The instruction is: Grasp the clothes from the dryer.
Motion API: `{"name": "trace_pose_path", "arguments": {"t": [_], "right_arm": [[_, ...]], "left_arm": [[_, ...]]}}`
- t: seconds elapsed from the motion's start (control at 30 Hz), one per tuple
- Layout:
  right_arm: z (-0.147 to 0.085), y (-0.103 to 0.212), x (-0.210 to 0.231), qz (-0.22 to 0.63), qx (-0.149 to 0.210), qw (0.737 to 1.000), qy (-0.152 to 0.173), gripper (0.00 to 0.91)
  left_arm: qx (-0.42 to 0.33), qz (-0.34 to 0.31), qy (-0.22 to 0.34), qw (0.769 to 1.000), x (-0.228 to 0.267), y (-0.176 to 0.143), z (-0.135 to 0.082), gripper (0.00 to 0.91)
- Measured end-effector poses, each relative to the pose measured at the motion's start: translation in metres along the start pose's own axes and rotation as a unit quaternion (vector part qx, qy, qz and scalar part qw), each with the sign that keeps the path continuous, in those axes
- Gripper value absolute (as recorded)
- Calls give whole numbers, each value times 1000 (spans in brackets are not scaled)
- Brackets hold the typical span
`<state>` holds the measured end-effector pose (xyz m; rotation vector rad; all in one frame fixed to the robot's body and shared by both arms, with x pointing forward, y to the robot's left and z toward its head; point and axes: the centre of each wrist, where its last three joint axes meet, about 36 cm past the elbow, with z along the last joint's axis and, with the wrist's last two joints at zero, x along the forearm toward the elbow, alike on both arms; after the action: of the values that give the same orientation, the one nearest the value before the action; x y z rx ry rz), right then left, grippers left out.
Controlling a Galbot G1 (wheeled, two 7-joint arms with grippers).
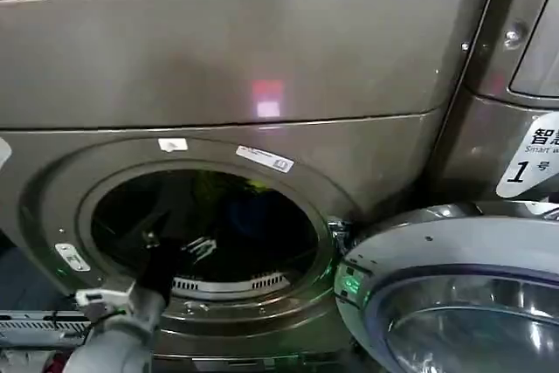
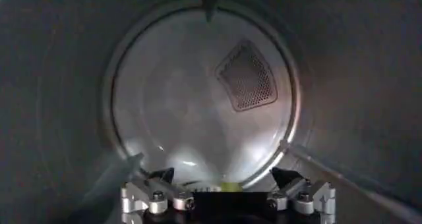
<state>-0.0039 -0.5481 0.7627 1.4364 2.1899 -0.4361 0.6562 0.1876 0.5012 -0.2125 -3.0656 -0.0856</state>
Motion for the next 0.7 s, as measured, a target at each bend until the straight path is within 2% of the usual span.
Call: {"name": "trace_pose_path", "arguments": {"t": [0.2,0.43,0.57,0.7], "right_arm": [[2,1,-1,-2,-5,1000,-3,907],[6,6,-1,-9,-9,1000,-3,907],[6,9,-2,-13,-12,1000,-4,907],[9,10,-3,-15,-15,1000,-2,907]], "left_arm": [[-14,19,34,999,-45,10,0,907],[-68,85,78,991,-78,15,1,907],[-117,146,94,978,-89,17,4,907],[-178,207,119,955,-98,17,11,907]]}}
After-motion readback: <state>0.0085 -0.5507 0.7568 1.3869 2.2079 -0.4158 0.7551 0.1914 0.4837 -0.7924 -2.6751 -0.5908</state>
